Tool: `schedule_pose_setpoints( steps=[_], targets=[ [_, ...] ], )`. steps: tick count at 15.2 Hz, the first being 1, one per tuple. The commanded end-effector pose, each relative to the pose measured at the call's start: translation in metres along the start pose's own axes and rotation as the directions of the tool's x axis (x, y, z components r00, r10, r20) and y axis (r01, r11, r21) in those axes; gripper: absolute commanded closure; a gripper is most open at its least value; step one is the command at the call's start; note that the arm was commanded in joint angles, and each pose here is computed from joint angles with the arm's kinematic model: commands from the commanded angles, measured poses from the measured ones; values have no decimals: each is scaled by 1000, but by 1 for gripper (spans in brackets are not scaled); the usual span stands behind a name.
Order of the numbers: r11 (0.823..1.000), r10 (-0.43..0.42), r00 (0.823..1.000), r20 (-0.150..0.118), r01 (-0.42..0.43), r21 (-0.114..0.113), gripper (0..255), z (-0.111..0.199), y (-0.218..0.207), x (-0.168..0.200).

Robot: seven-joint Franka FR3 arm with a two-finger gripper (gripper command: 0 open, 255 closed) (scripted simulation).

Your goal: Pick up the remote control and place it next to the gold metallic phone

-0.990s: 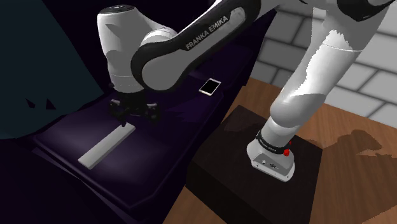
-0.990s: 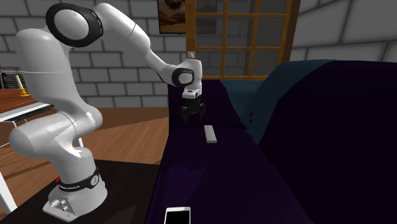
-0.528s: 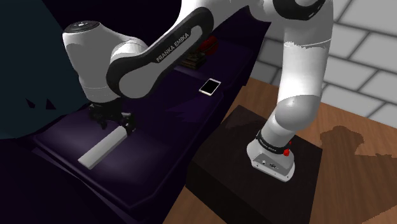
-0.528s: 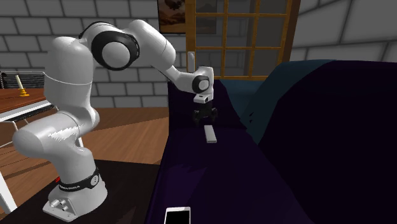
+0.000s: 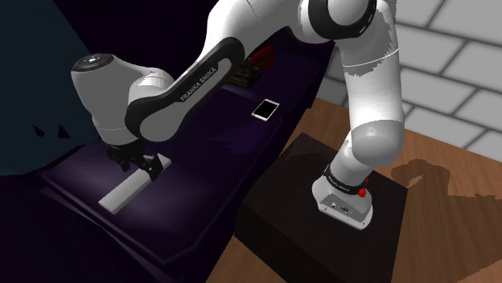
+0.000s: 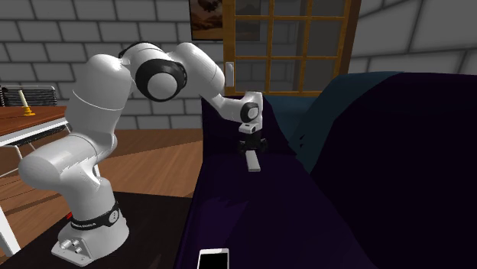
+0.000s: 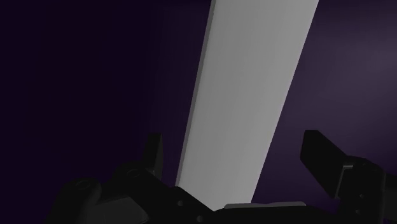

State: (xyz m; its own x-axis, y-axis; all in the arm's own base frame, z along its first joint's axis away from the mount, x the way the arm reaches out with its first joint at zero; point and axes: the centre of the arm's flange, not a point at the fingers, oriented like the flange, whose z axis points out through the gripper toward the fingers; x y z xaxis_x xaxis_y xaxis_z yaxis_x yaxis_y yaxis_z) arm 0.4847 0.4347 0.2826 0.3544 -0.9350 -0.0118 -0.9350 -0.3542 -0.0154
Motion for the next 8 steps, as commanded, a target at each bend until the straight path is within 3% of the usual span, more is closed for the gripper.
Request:
schedule_pose_setpoints(
  steps=[1, 8],
  targets=[
    [1000, 0, 1000, 0, 0, 0, 0, 11, 1, 1],
    [1000, 0, 1000, 0, 0, 0, 0, 14, 1, 1]
  ],
)
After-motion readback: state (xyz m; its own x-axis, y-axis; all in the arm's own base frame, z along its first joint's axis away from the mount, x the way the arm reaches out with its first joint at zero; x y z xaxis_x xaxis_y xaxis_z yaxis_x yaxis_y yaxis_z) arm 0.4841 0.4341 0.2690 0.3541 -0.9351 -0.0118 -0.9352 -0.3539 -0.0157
